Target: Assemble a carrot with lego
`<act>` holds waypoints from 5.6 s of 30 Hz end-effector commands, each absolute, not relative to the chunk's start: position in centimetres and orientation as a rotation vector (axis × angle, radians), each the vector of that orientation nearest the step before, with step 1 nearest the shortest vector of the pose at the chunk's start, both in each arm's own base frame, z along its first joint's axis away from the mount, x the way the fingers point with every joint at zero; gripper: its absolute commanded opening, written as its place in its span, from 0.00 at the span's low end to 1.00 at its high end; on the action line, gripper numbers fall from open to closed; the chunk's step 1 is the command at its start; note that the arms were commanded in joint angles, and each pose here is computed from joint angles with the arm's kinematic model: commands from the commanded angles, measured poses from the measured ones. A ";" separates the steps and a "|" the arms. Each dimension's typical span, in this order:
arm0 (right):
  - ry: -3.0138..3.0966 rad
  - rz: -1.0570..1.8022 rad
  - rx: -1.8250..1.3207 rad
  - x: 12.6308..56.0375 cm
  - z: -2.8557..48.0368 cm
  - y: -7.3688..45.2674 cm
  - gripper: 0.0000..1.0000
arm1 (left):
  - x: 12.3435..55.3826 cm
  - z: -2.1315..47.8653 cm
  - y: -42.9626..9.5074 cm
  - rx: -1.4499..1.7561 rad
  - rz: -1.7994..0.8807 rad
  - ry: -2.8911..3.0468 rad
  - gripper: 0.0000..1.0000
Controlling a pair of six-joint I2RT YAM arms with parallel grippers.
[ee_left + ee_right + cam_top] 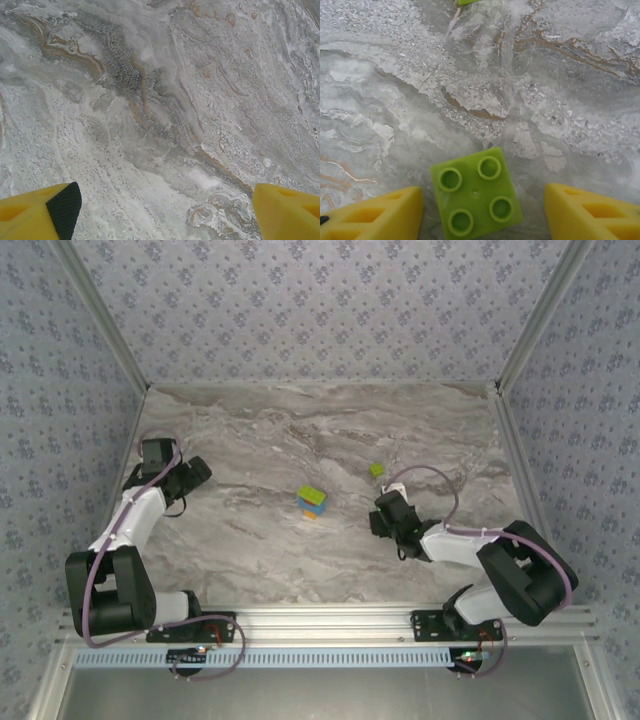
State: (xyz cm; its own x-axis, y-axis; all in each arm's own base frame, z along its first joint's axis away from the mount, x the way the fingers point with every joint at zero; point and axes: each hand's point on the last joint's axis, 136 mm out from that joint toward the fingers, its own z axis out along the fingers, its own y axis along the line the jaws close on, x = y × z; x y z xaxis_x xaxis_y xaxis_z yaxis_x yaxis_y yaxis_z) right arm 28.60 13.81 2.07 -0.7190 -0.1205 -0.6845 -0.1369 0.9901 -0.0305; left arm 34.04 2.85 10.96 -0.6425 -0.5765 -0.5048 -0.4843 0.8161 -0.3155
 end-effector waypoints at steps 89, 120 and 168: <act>2.356 0.498 -0.928 26.5 12.5 23.4 0.27 | 28.3 10.4 -25.7 0.925 -0.551 2.181 0.97; 2.374 0.510 -0.944 26.6 12.0 23.1 0.27 | 30.7 8.2 -29.8 1.062 -0.561 2.212 0.94; 2.261 1.135 -1.451 24.5 18.8 26.7 0.20 | 18.9 13.7 -30.8 1.346 -1.388 2.151 0.22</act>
